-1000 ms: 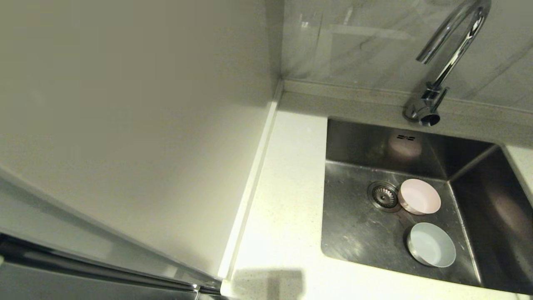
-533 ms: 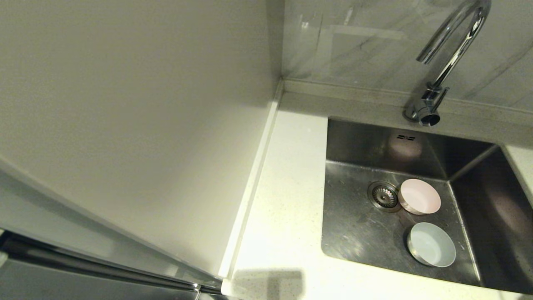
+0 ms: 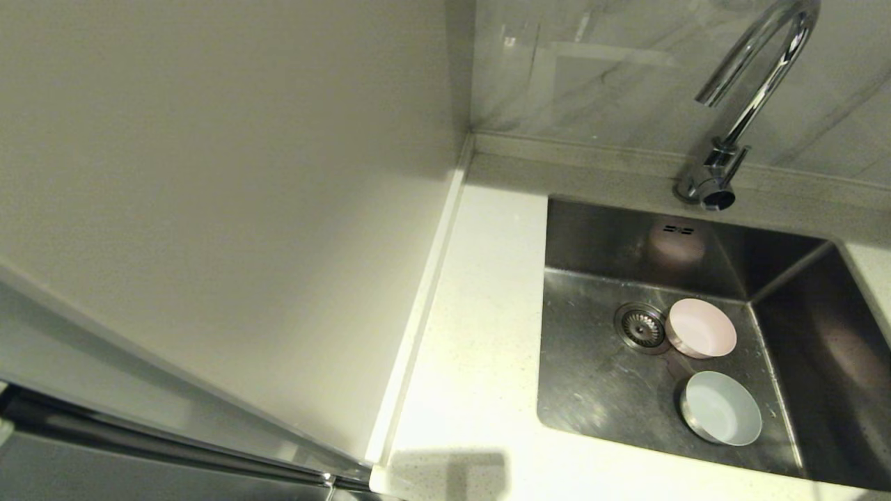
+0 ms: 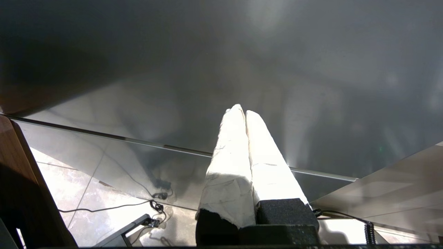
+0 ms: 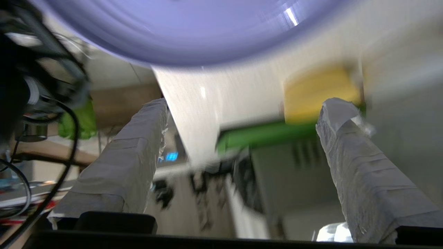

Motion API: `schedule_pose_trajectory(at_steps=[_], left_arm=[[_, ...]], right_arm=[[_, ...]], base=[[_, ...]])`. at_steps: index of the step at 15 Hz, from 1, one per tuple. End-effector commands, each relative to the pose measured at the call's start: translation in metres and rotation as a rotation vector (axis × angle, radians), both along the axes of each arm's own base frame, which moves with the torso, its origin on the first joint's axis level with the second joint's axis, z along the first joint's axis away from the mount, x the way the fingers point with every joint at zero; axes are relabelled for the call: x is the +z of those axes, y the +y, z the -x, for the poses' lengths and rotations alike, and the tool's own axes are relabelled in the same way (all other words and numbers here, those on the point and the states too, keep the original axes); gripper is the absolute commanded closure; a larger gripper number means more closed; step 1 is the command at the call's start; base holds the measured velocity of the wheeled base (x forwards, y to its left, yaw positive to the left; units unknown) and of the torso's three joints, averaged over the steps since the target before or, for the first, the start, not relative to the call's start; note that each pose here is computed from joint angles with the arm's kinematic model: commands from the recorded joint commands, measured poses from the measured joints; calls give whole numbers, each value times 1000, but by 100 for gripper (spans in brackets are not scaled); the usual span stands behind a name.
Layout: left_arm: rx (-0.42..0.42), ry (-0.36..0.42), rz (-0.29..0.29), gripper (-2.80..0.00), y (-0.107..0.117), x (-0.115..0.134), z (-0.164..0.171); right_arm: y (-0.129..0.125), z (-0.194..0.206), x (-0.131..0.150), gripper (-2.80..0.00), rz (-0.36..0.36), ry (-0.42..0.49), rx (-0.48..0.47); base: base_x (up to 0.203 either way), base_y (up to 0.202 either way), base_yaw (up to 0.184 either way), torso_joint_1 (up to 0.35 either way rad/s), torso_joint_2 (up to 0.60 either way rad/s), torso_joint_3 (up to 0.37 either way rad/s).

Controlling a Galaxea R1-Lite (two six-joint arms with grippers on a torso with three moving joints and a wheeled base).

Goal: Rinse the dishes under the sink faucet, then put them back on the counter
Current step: Put a plate into the sink

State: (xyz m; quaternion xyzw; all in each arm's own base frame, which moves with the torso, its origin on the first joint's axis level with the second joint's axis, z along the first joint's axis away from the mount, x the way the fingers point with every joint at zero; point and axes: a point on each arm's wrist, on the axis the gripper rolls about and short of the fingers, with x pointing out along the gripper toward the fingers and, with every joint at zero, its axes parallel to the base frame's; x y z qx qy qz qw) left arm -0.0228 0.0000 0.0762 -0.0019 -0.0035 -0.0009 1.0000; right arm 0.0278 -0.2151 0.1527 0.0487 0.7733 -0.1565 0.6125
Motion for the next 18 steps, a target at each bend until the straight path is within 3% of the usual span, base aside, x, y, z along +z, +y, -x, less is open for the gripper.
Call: schedule_pose_trajectory(at_steps=[1, 3, 7, 11, 18], left_arm=[[0, 1, 1, 0, 0, 0, 0], [0, 1, 1, 0, 0, 0, 0], [0, 4, 1, 0, 0, -1, 0], [0, 4, 1, 0, 0, -1, 0], [0, 4, 1, 0, 0, -1, 0]], right_arm=[[0, -5, -12, -280, -110, -210, 97], [-1, -10, -26, -280, -198, -378, 115], [-11, -11, -45, -280, -250, -402, 25], [-18, -17, -57, -280, -292, -475, 26], [-6, -64, -57, -280, -346, -551, 205]], base=[[0, 0, 0, 0, 0, 0], [0, 0, 0, 0, 0, 0], [0, 0, 0, 0, 0, 0], [0, 0, 0, 0, 0, 0], [0, 0, 0, 0, 0, 0]])
